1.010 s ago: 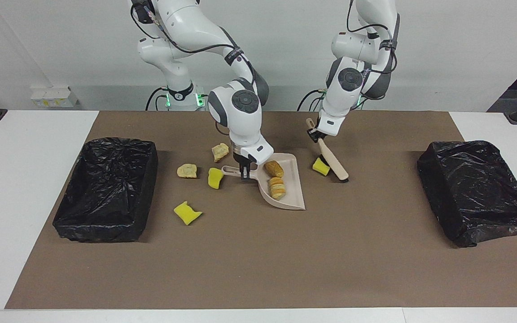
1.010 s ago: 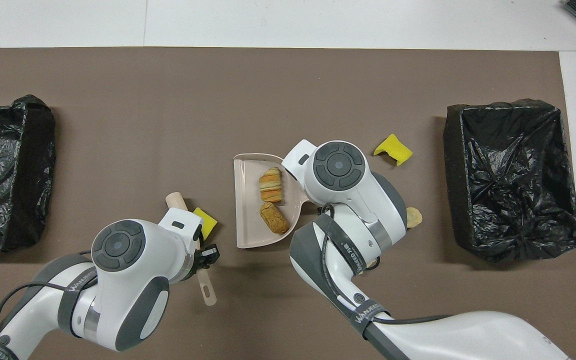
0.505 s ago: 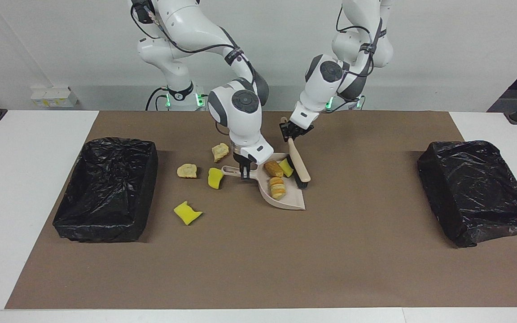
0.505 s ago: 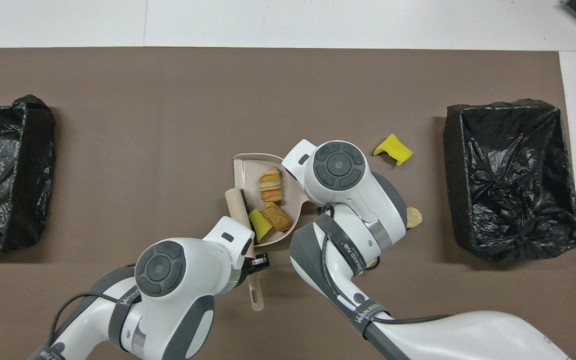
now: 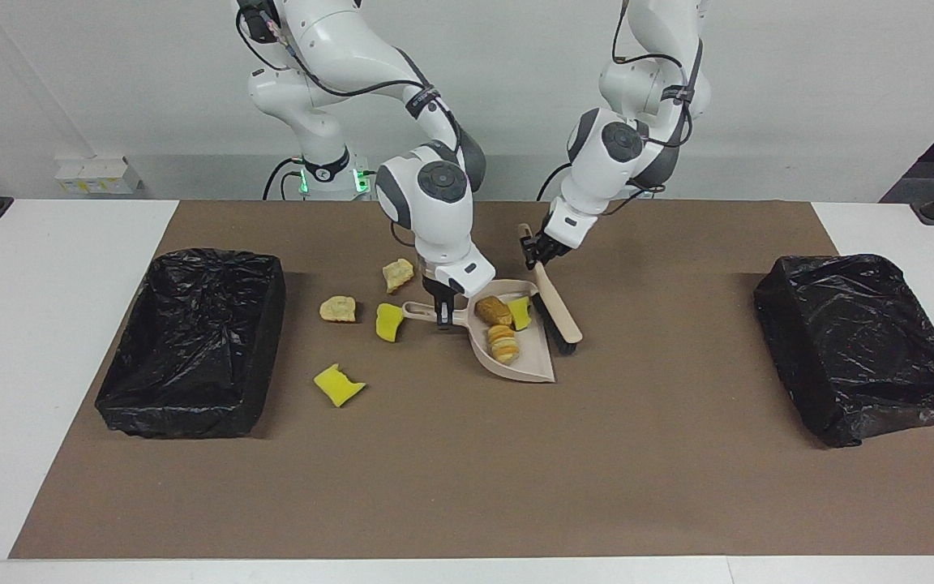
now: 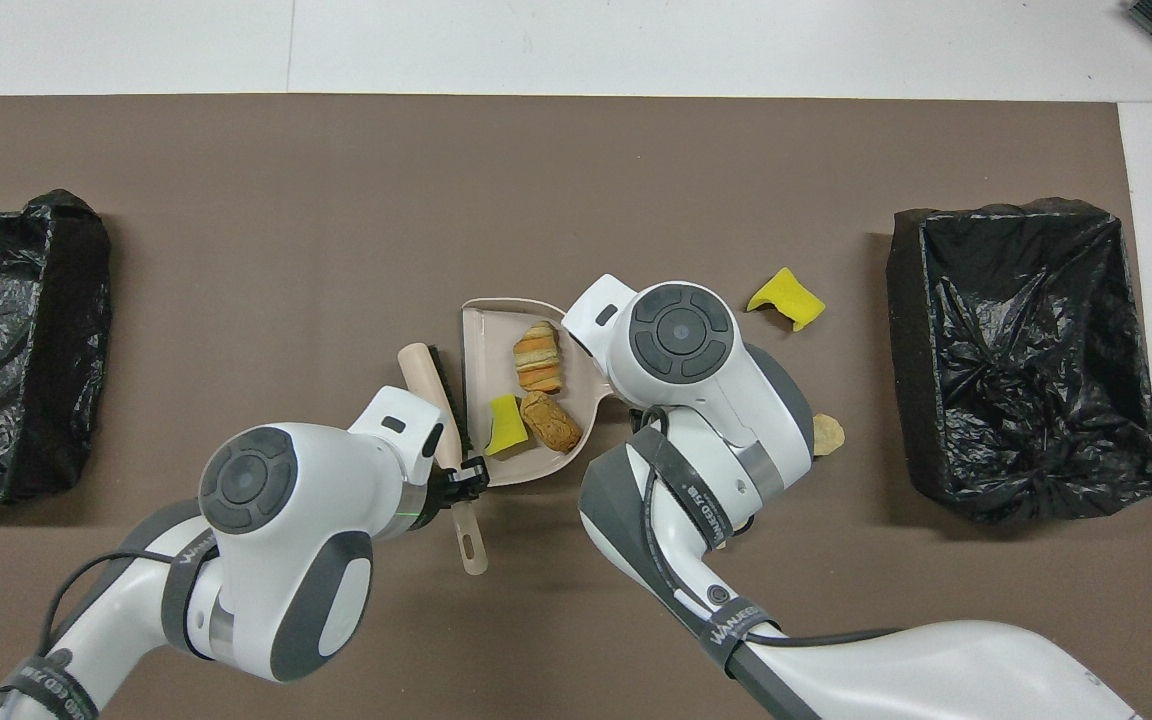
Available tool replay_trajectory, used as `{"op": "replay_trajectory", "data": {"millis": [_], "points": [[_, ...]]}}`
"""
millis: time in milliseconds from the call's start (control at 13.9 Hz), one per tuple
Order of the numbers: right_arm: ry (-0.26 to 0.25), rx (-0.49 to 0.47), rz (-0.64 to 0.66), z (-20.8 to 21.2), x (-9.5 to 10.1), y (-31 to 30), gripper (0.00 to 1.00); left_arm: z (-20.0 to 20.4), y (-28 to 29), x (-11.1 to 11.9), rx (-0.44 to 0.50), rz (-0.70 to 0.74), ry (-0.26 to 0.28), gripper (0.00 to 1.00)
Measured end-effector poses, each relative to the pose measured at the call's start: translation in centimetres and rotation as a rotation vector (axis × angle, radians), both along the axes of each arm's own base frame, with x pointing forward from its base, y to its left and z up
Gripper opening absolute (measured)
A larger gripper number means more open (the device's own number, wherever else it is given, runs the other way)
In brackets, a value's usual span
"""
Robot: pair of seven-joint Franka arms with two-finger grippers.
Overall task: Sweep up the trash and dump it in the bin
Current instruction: 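Carry the loaded dustpan with the right gripper over the nearer bin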
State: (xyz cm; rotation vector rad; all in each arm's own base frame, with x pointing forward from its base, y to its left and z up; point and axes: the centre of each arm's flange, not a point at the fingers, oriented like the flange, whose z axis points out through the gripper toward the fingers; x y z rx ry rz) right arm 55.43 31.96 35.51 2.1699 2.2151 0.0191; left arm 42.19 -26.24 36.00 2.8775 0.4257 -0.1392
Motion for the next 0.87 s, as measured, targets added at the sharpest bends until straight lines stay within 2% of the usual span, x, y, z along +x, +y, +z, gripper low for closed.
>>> {"op": "replay_trajectory", "data": {"millis": [289,505,722,866], "points": [[-0.024,0.020,-0.008,0.0,0.6,-0.2,0.31,0.7,4.5,2.4,0.123,-0.028,-0.031,0.26],[-0.026,0.038,-0.018,1.0,1.3,-1.5,0.31,2.0,6.8,3.5,0.181,-0.059,-0.013,0.26],[-0.008,0.047,-0.028,4.6,2.3,-5.4,0.31,2.0,6.4,2.2,0.196,-0.103,0.016,0.26],[-0.009,0.040,-0.033,7.6,2.7,-8.6,0.31,1.8,4.2,-0.1,0.204,-0.164,0.019,0.26]]}}
